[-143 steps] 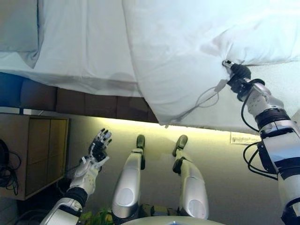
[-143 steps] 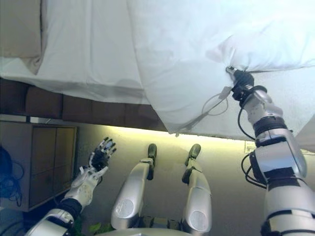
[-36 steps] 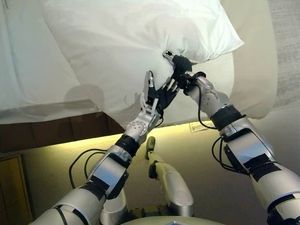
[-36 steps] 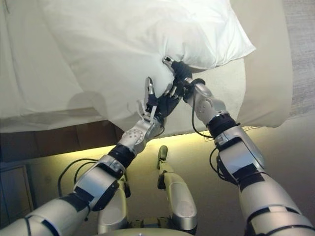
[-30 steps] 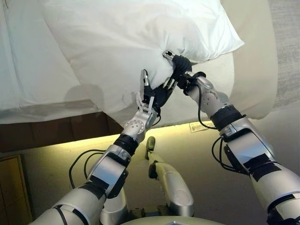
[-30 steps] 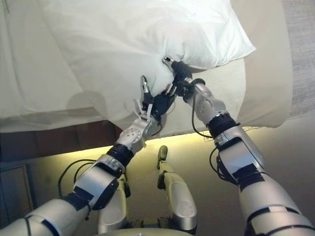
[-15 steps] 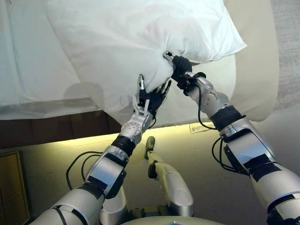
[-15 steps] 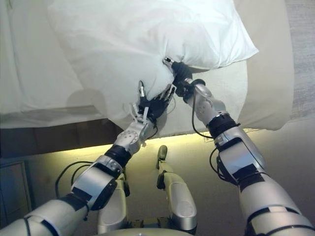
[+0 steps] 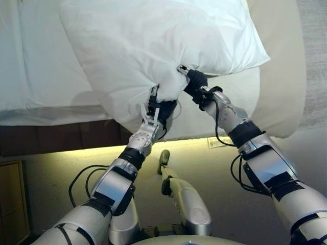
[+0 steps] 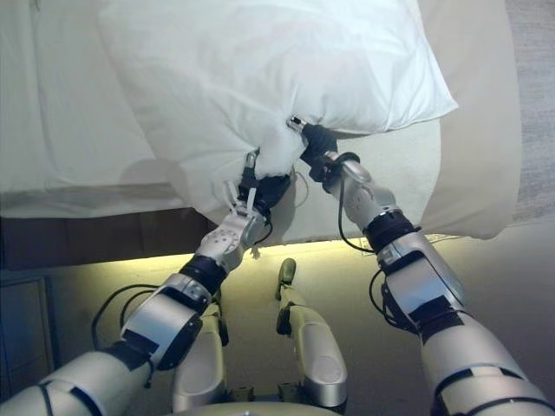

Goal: Make the bed neatly

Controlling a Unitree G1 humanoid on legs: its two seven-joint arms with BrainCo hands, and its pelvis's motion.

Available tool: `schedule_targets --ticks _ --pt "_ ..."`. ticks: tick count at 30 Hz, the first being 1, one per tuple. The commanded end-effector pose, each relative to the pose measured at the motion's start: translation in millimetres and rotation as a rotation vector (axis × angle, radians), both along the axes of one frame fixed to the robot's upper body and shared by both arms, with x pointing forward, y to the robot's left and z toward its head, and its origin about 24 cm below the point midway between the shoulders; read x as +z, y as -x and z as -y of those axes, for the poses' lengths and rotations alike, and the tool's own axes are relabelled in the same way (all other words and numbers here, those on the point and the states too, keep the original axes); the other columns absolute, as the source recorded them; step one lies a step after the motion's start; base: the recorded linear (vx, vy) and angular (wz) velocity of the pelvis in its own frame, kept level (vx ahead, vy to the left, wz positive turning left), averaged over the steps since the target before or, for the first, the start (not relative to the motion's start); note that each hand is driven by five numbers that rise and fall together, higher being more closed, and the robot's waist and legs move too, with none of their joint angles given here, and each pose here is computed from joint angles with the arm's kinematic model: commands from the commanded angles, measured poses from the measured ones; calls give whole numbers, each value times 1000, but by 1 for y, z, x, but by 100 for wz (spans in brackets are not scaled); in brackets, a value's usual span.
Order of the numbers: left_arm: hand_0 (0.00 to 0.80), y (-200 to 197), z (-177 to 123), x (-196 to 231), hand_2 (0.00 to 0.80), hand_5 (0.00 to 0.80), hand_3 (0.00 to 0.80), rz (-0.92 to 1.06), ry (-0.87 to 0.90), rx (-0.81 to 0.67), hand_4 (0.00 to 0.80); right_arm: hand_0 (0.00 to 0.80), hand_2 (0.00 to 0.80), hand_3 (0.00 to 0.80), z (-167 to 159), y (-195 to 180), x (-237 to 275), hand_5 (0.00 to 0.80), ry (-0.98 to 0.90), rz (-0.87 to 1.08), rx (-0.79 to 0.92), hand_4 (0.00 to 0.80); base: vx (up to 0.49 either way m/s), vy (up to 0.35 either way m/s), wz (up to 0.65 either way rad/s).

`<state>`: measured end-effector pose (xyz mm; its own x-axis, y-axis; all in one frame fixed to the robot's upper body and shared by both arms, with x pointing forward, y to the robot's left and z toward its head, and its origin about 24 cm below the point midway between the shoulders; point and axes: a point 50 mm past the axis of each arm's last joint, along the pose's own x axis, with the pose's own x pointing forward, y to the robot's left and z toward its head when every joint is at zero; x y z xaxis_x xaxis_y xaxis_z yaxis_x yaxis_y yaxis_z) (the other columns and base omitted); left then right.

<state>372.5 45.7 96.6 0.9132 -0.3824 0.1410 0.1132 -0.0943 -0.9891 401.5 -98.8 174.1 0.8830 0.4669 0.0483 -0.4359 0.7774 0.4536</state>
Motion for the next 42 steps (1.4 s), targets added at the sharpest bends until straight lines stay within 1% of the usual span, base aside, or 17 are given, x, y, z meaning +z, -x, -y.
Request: schedule_targets --ticks 1,2,4,8,12,15,16,19,21,24,27,31,32,36,42 --pt "800 -7 -1 27 800 800 800 104 63 -8 800 800 800 800 19 -2 53 800 -92 178 -30 800 -22 40 1" --pt "800 -8 -3 29 800 800 800 105 63 -5 800 0 0 0 22 -3 47 0 -56 146 -56 0 -16 43 1" --pt "800 -9 -4 30 800 800 800 106 59 -3 800 0 0 0 25 -5 41 0 -30 117 -78 0 -11 45 0" --pt "800 -11 -16 27 800 800 800 106 54 29 800 0 0 0 42 -6 3 0 71 -19 -109 0 -1 55 1" --pt "800 -9 -40 15 800 800 800 107 58 76 800 0 0 0 60 8 -53 0 97 -162 -82 0 19 82 4" --pt "800 -2 -62 1 800 800 800 90 67 127 800 0 0 0 69 30 -104 0 97 -291 -58 0 60 98 4" --pt "800 1 -73 -5 800 800 800 84 69 146 800 0 0 0 75 44 -130 0 108 -351 -54 0 65 98 2" --pt "800 13 -99 -24 800 800 800 67 81 210 800 0 0 0 86 82 -185 0 119 -497 -40 0 100 104 3" --pt "800 21 -115 -33 800 800 800 54 88 251 800 0 0 0 97 109 -215 0 104 -589 -50 0 162 106 3" --pt "800 33 -136 -43 800 800 800 50 85 303 800 0 0 0 110 145 -245 0 82 -696 -75 0 135 93 3" --pt "800 46 -161 -51 800 800 800 47 61 367 800 0 0 0 122 181 -270 0 63 -787 -118 0 167 81 6" --pt "800 64 -195 -51 800 800 800 63 -6 468 800 0 0 0 133 217 -290 0 28 -875 -198 0 115 60 10" --pt "800 67 -202 -50 800 800 800 64 -24 493 800 0 0 0 135 222 -292 0 23 -889 -213 0 70 53 17" --pt "800 86 -252 -44 800 800 800 53 -91 647 800 0 0 0 144 239 -299 0 11 -940 -278 0 52 58 11" --pt "800 127 -328 -42 800 800 800 -29 -162 864 800 0 0 0 150 247 -303 0 -8 -956 -347 0 32 48 12"
